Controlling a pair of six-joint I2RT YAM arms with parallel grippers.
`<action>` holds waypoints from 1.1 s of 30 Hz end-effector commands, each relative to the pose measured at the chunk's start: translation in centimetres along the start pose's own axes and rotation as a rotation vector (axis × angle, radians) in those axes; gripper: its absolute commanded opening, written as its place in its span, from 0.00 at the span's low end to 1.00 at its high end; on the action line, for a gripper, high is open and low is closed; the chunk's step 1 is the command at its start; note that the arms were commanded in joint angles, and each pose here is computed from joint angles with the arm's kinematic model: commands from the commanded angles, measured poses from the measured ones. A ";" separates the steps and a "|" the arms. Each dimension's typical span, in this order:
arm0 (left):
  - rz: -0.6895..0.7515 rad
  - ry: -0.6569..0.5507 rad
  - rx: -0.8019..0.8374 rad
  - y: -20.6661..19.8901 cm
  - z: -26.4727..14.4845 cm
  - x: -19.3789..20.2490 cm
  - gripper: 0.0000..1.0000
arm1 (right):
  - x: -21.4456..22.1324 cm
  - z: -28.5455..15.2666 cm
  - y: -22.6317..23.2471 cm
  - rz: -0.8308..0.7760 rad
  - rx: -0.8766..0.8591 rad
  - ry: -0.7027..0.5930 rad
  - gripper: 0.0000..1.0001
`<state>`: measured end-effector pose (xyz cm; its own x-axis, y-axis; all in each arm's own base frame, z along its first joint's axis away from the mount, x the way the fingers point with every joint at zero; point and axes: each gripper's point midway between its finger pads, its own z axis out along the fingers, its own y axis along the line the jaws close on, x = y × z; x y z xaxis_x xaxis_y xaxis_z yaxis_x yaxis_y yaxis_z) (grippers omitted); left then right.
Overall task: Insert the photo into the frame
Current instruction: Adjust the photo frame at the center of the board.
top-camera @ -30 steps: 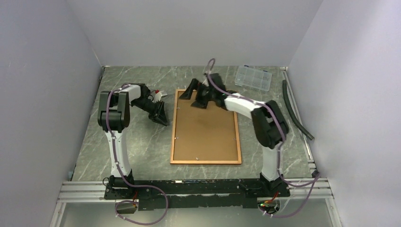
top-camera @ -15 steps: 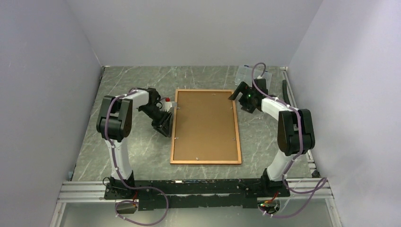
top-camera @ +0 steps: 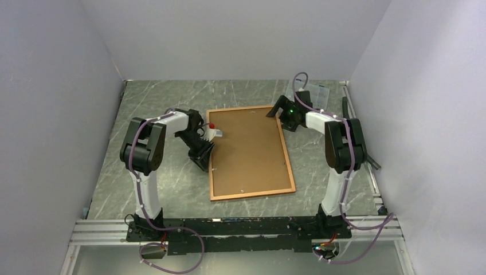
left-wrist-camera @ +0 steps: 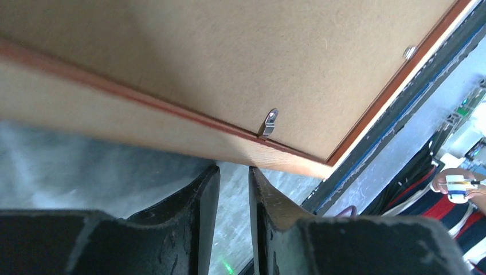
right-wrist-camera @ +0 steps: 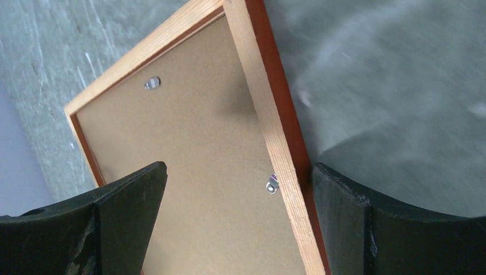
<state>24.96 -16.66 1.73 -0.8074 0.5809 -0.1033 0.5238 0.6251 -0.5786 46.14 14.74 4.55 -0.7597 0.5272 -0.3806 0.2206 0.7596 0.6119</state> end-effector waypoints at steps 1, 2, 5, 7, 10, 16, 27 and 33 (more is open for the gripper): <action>0.132 0.024 0.002 -1.1 2.0 -1.1 0.33 | 1.4 2.6 7.6 -0.084 -0.148 0.059 1.00; 0.142 0.037 0.025 -1.9 2.4 -1.2 0.32 | 1.4 3.1 9.3 -0.104 -0.177 0.072 1.00; 0.185 0.073 0.079 -4.2 3.6 -1.3 0.33 | 3.2 4.7 12.7 -0.149 -0.235 0.138 1.00; 0.212 0.099 0.122 -5.8 4.2 -1.1 0.34 | 4.6 5.7 14.3 -0.180 -0.261 0.182 1.00; 0.247 0.129 0.168 -7.6 4.4 -0.7 0.36 | 5.0 6.3 15.6 -0.231 -0.261 0.201 1.00; 0.277 0.188 0.159 -8.7 1.9 1.1 0.44 | -0.9 3.8 15.2 -0.259 -0.219 0.059 1.00; 0.154 -0.130 -0.017 -2.0 -10.3 -5.6 0.50 | -0.7 -6.3 7.9 -0.139 -0.069 -0.039 1.00; -0.105 -0.420 -0.194 9.8 -17.2 -13.0 0.50 | 6.6 -12.4 3.9 -0.039 -0.032 0.019 1.00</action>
<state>39.25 -13.18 12.76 -0.7900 0.4670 -0.3972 0.6119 0.6410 -0.4634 39.83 16.81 14.33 -0.7609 0.4518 -0.4657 0.0942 0.7870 0.6097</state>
